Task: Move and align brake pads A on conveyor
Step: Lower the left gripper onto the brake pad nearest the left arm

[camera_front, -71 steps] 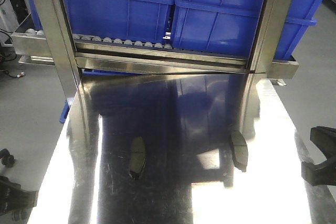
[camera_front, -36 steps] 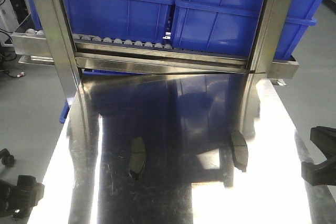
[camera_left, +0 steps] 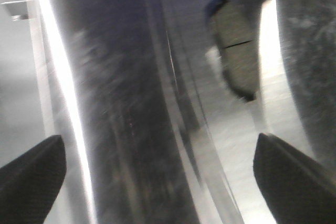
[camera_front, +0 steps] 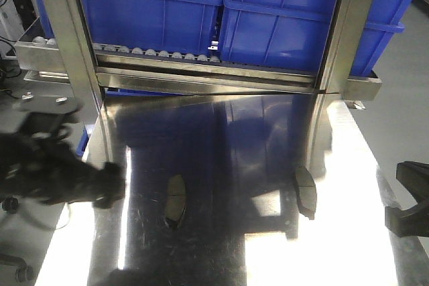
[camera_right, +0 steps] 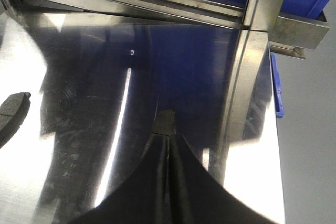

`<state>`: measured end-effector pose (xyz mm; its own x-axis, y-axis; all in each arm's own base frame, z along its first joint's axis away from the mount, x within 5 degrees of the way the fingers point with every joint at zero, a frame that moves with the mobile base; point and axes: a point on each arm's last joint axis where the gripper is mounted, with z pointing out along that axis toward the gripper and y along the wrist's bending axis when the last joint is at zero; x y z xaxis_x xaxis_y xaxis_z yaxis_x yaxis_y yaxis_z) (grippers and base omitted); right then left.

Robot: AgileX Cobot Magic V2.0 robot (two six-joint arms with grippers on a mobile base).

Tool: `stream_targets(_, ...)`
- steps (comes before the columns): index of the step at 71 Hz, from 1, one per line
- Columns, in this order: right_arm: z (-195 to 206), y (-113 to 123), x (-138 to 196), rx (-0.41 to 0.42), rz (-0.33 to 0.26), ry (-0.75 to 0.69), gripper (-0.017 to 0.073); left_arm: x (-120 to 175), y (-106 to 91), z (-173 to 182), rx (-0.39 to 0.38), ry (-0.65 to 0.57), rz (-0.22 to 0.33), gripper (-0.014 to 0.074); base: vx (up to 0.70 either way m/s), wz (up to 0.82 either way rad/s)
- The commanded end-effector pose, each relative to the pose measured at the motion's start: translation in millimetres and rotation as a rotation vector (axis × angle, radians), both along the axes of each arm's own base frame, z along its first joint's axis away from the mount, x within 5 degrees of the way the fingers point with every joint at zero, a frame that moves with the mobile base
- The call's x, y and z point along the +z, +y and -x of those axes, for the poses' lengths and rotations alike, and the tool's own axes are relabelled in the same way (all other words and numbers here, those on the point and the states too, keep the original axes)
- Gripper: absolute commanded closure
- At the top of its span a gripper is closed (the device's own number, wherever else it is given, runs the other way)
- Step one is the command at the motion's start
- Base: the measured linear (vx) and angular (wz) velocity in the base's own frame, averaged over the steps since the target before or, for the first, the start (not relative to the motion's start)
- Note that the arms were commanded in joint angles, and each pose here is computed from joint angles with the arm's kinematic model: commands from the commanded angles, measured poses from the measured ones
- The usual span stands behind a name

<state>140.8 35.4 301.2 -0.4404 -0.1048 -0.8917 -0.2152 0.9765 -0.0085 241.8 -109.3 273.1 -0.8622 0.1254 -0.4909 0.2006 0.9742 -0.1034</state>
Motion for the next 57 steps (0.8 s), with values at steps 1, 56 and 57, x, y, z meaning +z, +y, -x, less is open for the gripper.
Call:
stream_targets(1, -3.0, 1.3, 15.4, 0.010, -0.021, -0.098, 0.0567, 9.8, -26.3, -23.1, -0.049, -0.050, 0.028, -0.0087, 0.00, 0.00)
stream_targets(56, -3.0, 1.3, 15.4, 0.010, -0.021, -0.098, 0.0567, -56.1, -125.5, -144.0, -0.089, 0.297, -0.138, -0.0062, 0.00, 0.00)
stream_targets(57, -3.0, 1.3, 15.4, 0.010, -0.021, -0.098, 0.0567, -57.4, -125.6, -144.0, -0.089, 0.302, -0.139, -0.0062, 0.00, 0.00)
